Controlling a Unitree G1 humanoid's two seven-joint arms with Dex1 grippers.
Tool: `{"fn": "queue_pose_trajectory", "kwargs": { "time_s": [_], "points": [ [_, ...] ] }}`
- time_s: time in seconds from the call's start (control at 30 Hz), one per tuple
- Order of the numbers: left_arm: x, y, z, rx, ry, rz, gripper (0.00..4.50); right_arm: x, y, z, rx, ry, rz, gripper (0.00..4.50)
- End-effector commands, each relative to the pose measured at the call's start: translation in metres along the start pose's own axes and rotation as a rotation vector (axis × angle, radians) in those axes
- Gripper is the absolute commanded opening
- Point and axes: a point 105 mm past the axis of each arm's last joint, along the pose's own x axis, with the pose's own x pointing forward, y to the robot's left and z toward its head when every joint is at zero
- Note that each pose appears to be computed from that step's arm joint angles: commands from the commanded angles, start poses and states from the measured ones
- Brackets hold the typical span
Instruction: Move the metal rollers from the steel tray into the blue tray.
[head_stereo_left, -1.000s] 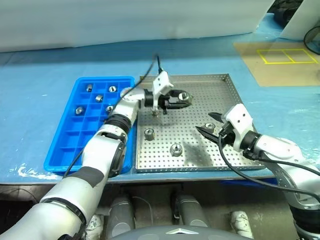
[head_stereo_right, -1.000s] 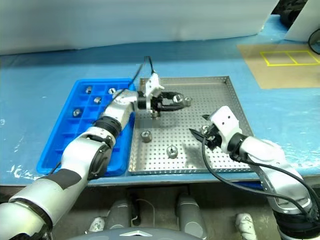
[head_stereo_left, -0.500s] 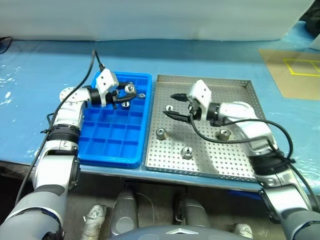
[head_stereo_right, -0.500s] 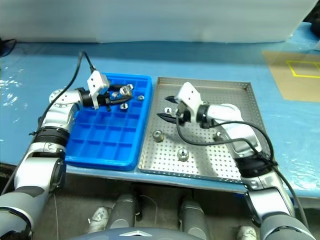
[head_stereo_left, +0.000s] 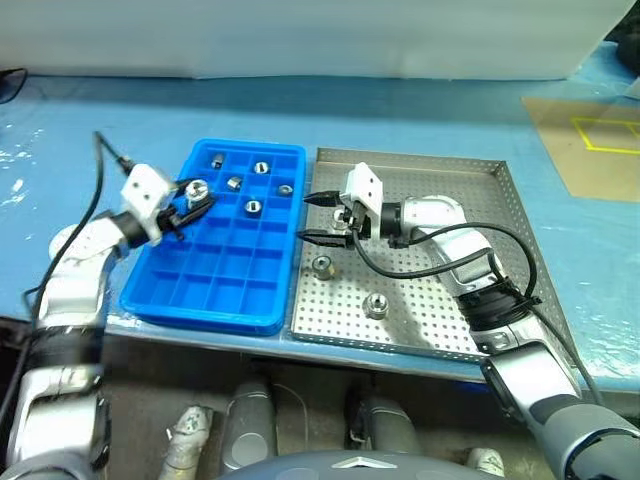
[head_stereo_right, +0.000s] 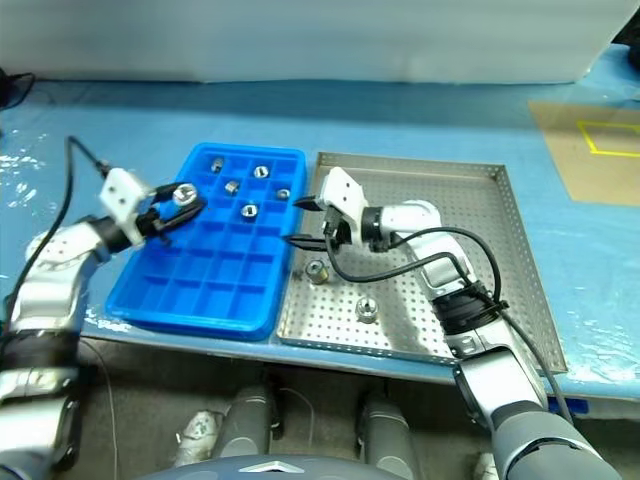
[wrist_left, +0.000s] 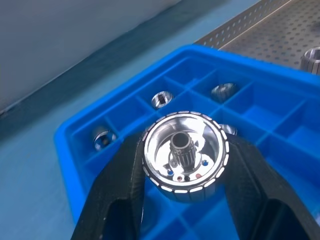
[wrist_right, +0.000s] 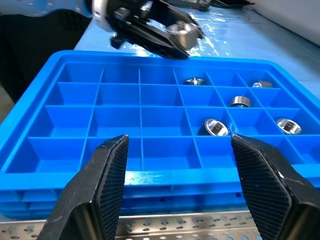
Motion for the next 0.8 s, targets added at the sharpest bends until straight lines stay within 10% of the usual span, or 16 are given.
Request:
{"fn": "queue_pose_trajectory", "kwargs": {
  "time_s": [0.03,0.3,0.8],
  "points": [
    [-0.029,-0.006,0.018,0.007,-0.012,0.029,1.83,0.005,0.004,0.014,-0.039,-0.049,0.055,3.34],
    [-0.075,-0.011,0.000,-0.008,0.142,0.125,1.83,0.029,0.029,0.023,-0.052,-0.081,0.281,3.34],
    [-0.047,-0.012,-0.024,-0.094,0.104,0.210,1.83,0.030,0.027,0.014,-0.062,-0.067,0.271,3.34]
  ]
}}
